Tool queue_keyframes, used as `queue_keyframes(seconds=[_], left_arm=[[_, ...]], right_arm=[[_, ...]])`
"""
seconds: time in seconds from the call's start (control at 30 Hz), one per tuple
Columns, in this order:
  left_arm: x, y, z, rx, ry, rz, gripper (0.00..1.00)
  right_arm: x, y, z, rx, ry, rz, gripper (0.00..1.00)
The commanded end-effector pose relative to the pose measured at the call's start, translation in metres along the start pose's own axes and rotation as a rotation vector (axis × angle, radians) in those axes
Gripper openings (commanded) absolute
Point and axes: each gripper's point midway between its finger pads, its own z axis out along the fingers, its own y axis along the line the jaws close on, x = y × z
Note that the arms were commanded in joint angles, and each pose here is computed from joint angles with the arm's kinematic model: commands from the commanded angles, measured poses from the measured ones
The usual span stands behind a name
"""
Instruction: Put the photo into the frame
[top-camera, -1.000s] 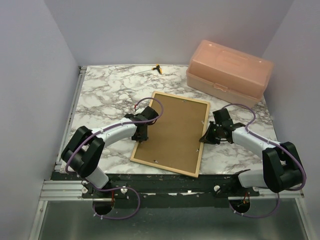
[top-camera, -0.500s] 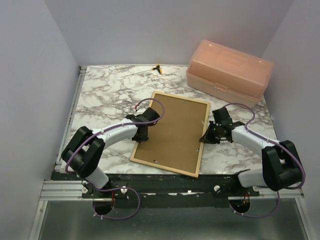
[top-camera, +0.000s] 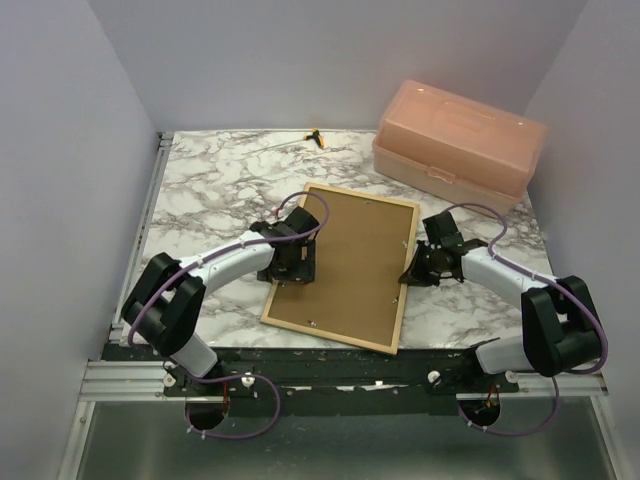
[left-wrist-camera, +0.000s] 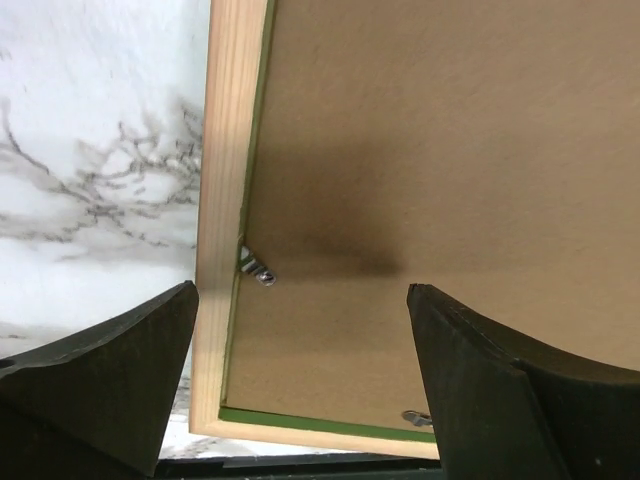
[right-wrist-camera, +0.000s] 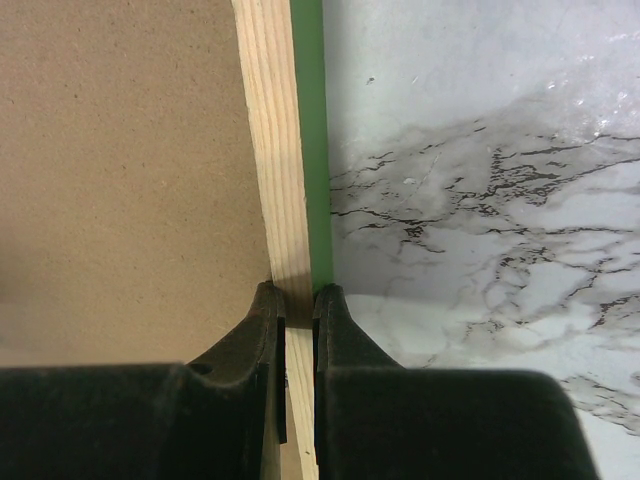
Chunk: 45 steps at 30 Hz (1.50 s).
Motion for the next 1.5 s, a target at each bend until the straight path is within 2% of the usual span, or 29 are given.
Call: queue_keyframes(seconds=[0.0,0.17,0.33,0.53,0.67,0.9,1.1,1.23,1.37,1.47], left_arm=[[-0.041,-0.017,-0.013,0.115,-0.044,-0.035,0.91],[-0.088,-0.014,-0.011,0.151,-0.075,-0.087,0.92],[-0.125,-0.014,-0.004,0.111,-0.077,-0.055,0.94],[-0.138,-0.011,0.020,0.073,-0.005,-0.054,0.92],[-0.124,-0.021,0.025,0.144,0.046,-0.051,0.89],[-0.076,-0.032,0.026,0.284,0.125,-0.097,0.90],[-0.034,-0.042,0.018,0.368,0.157,-0.113,0.89],[-0.010,-0.056,0.002,0.426,0.162,-0.067,0.88],[0.000,-0.046,0.005,0.346,0.154,-0.044,0.91],[-0.012,-0.022,0.012,0.218,0.121,-0.069,0.92]], right_arm=[[-0.004,0.015,-0.001,-0.053,0.005,-0.006,0.00],[-0.004,0.014,0.001,-0.046,0.007,-0.022,0.00],[-0.003,0.011,0.006,-0.035,0.021,-0.031,0.00],[-0.003,0.010,0.009,-0.029,0.024,-0.039,0.00],[-0.007,0.011,0.010,-0.024,0.019,-0.048,0.00],[-0.020,0.018,0.011,-0.016,0.015,-0.089,0.00],[-0.023,0.014,0.011,0.010,0.020,-0.118,0.00],[-0.025,0.010,0.008,0.036,0.016,-0.134,0.00],[-0.027,0.000,0.007,0.082,0.004,-0.151,0.00],[-0.028,-0.006,0.005,0.113,-0.005,-0.164,0.00]])
